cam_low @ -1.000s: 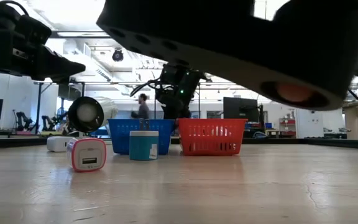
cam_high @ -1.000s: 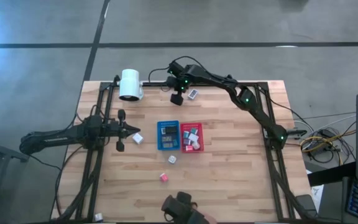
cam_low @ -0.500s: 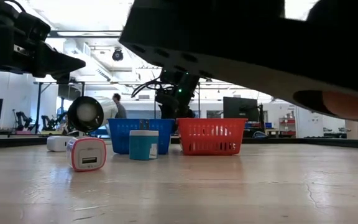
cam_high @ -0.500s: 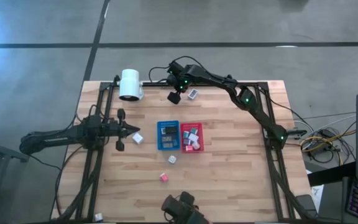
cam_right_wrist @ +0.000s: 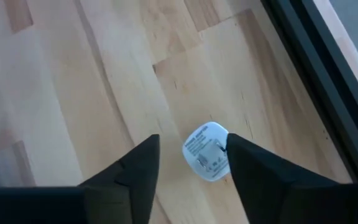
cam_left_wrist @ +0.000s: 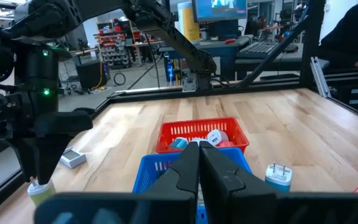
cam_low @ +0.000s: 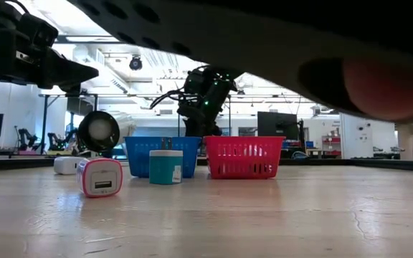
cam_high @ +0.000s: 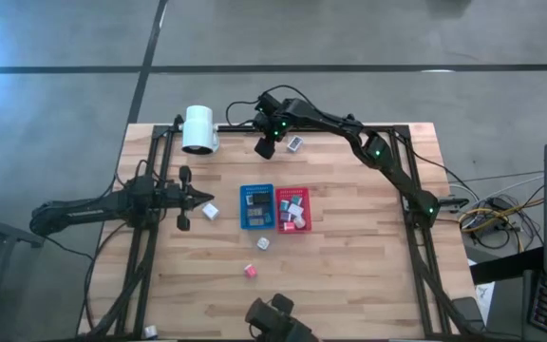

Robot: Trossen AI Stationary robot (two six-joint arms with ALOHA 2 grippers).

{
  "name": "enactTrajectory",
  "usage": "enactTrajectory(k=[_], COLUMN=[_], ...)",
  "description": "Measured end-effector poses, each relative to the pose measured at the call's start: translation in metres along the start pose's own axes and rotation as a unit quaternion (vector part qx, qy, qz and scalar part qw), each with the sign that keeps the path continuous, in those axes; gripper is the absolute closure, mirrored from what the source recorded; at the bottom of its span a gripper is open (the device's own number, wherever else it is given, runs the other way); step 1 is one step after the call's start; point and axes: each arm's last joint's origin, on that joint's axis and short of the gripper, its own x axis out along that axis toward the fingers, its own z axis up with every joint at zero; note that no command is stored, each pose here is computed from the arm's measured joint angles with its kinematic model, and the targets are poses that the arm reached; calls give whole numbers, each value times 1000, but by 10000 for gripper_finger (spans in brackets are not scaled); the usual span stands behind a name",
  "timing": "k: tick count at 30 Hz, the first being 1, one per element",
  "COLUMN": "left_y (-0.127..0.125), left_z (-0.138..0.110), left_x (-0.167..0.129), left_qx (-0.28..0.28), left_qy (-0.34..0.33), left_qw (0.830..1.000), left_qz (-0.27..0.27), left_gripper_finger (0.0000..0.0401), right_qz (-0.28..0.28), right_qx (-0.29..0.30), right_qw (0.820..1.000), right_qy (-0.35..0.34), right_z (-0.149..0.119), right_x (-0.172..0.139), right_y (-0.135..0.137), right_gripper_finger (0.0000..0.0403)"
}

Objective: Pick & Place Office items
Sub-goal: Put the green charger adapter into the red bin

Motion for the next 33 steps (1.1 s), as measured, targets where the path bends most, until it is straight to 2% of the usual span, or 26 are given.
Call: enactTrajectory(k=[14, 19, 33], left_y=[0, 0, 0], left_z=[0, 0, 0], left_x=[0, 0, 0], left_qx=[-3, -3, -4], left_qy=[0, 0, 0], left_qw=[1000, 1000, 1000], left_qz=[0, -1, -1], left_gripper_finger=[387, 387, 387], right_qz=[7, 9, 13], right_qx=[-3, -7, -36], right_qw=[1000, 999, 995], right_qy=[9, 41, 90], right_z=[-2, -8, -17], right_x=[0, 0, -2], right_y=[1, 1, 5], right_gripper_finger=[307, 326, 346])
